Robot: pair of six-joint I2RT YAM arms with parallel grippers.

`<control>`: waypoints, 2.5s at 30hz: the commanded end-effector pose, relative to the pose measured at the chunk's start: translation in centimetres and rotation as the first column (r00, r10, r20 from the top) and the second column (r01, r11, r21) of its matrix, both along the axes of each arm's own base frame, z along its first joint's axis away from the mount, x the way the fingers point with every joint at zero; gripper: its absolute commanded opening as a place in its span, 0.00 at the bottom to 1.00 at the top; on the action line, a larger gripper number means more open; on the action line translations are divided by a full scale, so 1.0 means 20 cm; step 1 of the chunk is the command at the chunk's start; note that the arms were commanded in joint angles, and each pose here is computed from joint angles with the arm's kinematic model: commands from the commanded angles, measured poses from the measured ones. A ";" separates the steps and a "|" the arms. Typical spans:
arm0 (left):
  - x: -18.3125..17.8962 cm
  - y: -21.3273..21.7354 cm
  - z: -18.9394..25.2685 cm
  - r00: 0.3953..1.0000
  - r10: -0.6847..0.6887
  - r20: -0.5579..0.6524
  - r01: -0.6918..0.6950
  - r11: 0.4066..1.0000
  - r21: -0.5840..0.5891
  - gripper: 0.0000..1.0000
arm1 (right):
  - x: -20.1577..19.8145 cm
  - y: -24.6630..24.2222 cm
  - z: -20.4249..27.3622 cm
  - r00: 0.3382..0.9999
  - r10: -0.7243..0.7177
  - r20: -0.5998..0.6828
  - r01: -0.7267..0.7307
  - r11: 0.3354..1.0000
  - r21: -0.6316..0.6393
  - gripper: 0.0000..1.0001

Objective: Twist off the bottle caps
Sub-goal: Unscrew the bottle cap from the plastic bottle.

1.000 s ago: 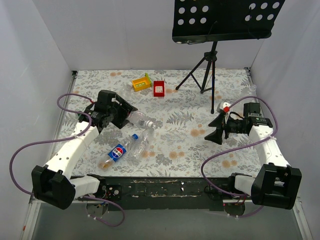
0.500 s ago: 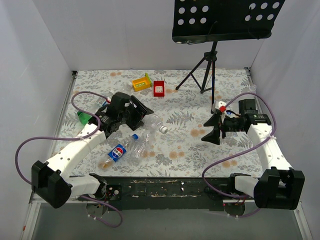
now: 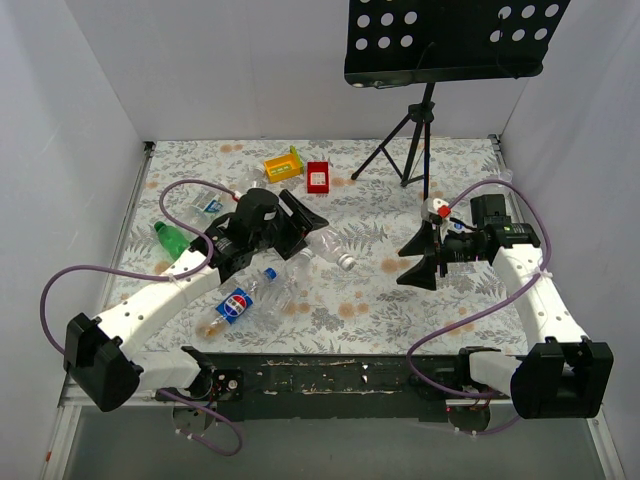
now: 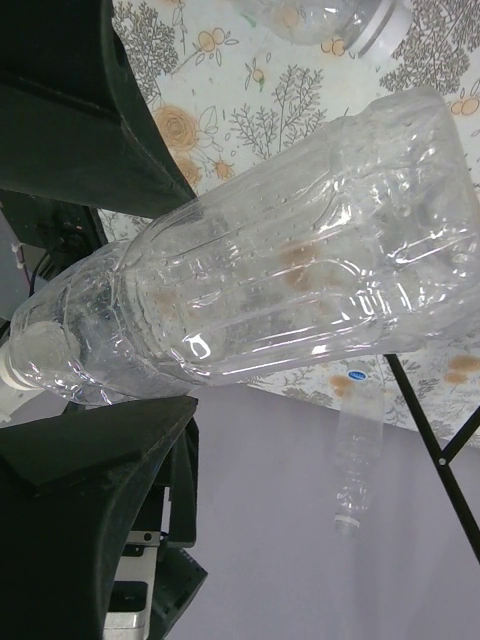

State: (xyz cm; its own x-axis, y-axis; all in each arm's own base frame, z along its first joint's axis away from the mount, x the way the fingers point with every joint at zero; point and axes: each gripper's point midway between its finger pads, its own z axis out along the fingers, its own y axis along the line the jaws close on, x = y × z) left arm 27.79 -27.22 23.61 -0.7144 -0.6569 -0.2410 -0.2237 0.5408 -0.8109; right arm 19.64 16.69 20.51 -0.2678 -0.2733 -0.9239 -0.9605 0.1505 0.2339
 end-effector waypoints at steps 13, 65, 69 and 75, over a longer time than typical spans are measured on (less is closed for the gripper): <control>-0.03 -0.16 -0.02 0.998 -0.045 0.043 0.047 0.999 -0.028 0.29 | -0.01 0.04 0.05 0.985 -0.011 -0.170 0.024 0.997 0.072 0.86; 0.06 -0.14 -0.22 0.996 0.087 0.033 -0.091 0.983 0.156 0.25 | 0.03 0.21 0.03 0.958 -0.150 -0.243 0.132 0.987 -0.091 0.87; 0.07 -0.14 -0.23 0.994 0.103 0.033 -0.107 0.980 0.170 0.25 | 0.02 0.22 0.04 0.956 -0.138 -0.259 0.121 0.989 -0.081 0.86; 0.09 -0.15 -0.24 0.993 0.109 0.041 -0.115 0.972 0.205 0.24 | 0.00 0.24 0.04 0.952 -0.124 -0.281 0.105 0.991 -0.081 0.86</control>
